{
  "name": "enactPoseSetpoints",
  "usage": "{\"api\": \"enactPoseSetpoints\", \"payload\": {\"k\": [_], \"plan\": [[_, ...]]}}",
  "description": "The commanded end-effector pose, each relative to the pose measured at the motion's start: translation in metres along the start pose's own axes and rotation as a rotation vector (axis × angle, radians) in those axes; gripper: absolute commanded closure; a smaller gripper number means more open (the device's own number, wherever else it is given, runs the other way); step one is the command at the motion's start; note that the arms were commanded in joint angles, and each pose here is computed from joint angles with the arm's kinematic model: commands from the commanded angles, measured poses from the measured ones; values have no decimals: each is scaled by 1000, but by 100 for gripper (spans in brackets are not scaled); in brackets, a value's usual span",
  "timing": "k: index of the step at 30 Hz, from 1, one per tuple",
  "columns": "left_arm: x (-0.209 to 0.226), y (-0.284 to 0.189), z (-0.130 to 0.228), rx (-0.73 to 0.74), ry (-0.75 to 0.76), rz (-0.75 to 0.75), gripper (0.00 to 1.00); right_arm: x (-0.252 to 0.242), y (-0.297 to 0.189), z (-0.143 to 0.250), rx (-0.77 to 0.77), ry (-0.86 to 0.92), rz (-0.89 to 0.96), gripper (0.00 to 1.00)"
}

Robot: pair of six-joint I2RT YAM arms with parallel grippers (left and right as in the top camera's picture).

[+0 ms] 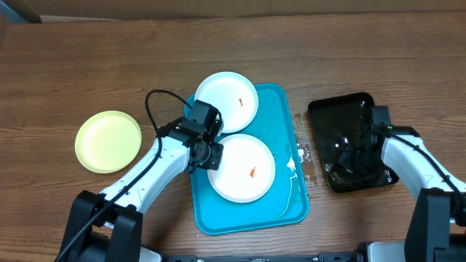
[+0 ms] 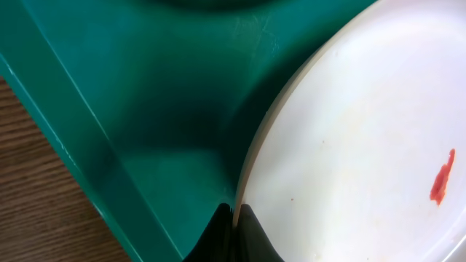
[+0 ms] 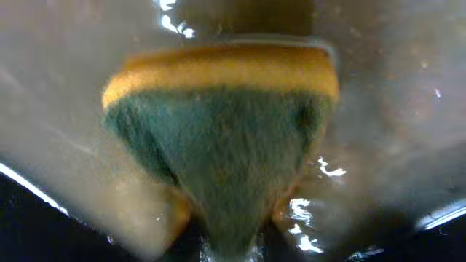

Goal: Clean dirty plates on tray and stack at the side
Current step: 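Pick up the sponge from the black tray with the right gripper, then scrub the front white plate with the sponge in the right gripper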

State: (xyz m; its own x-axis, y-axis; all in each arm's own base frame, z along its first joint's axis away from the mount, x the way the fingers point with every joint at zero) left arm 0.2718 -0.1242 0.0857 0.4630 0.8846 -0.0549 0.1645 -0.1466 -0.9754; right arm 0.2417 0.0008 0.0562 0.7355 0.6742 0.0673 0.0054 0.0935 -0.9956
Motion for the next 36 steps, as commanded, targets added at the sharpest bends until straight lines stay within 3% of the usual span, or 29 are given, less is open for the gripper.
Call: {"api": "enactPoseSetpoints", "payload": {"k": [1,5,14,24,31,36], "plan": [[-1,-5,-4,-21,-12,7,96,7,-1,-7,-50,10,-33,96],[-1,-3,-2,-14,-24,7,96,13,-10,-10,-46,-3,-48,96],[-1,18,13,3,-81,8,96,38,-85,-6,-59,-176,-119,96],[-3,51,28,105,-109,39,96,91,-107,78,66,-420,-306,96],[-5,53,28,111,-112,57,96,137,-85,149,90,-484,-397,96],[-8,53,27,108,-114,82,96,157,-51,178,68,-457,-349,96]]}}
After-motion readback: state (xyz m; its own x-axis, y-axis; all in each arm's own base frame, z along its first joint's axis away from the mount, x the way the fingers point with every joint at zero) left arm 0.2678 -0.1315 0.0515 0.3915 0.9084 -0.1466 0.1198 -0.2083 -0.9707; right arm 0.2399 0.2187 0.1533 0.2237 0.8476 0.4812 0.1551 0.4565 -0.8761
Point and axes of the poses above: each gripper's point midway between its finger pads, its own y axis out along the fingers, its own x axis along the line the jaws close on, z = x × y, the point moved 5 cm from there along -y, back along the fingers, and after that the axes turned 13 degrees about y, right-handed, at the moved point
